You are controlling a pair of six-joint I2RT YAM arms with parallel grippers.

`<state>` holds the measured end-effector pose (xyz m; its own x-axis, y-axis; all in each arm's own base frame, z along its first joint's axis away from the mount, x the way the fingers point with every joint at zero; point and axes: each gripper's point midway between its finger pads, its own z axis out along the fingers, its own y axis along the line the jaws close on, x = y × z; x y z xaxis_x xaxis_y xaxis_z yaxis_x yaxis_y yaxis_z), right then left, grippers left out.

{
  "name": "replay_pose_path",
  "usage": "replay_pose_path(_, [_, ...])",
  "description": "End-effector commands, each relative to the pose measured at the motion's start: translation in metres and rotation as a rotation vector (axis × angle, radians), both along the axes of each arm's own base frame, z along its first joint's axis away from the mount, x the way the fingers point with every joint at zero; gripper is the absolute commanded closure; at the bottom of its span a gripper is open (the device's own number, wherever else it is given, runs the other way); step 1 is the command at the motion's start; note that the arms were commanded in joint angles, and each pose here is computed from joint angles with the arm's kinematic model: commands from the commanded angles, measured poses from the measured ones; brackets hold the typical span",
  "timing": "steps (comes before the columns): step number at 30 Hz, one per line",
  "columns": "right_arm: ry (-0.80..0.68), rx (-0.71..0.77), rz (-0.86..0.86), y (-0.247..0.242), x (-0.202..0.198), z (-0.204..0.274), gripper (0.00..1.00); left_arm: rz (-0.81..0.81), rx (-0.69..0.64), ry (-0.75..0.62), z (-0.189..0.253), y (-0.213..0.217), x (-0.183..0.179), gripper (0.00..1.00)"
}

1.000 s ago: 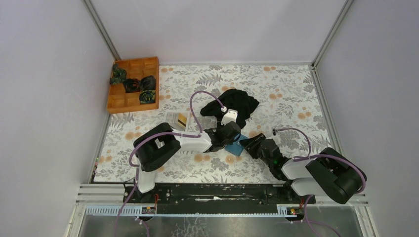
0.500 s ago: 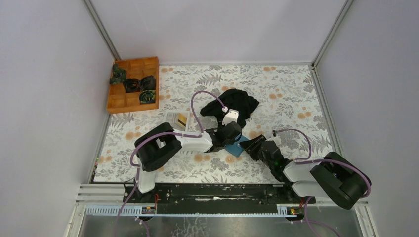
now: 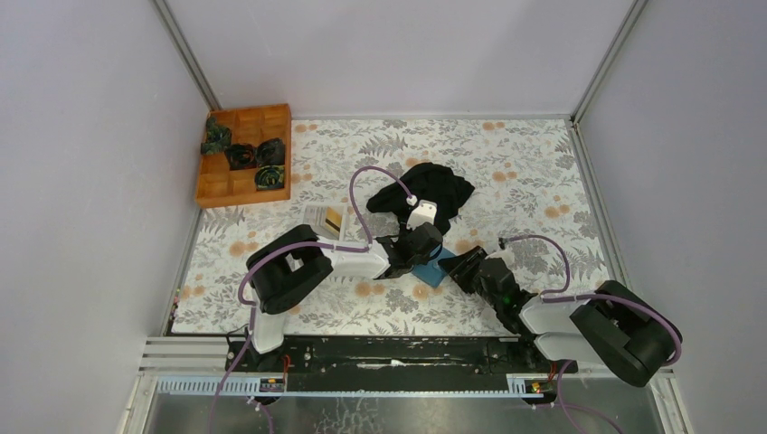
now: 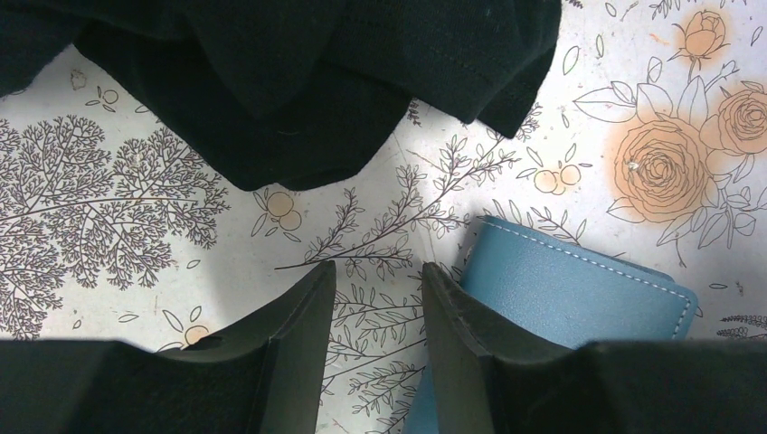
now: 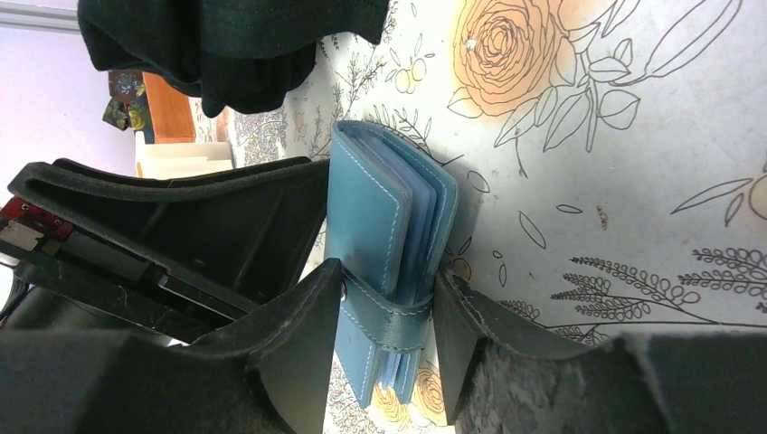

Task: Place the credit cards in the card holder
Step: Close the card holder at the center of the board.

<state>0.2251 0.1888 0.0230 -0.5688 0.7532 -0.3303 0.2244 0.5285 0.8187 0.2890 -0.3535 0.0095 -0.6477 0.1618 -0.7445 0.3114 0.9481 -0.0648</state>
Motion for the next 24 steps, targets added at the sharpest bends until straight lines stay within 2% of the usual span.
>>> replay_pose_path(1, [-0.048, -0.033, -0.003, -0.0041, 0.0022, 0.0052, 0.51, -0.038, 0.137, 0.140, -0.0482, 0.0237, -0.0333, 0.53])
replay_pose_path(24, [-0.072, -0.012, 0.019, 0.0019, -0.0004, 0.0104, 0.51, -0.043, 0.136, 0.144, -0.0498, 0.0219, -0.0353, 0.55])
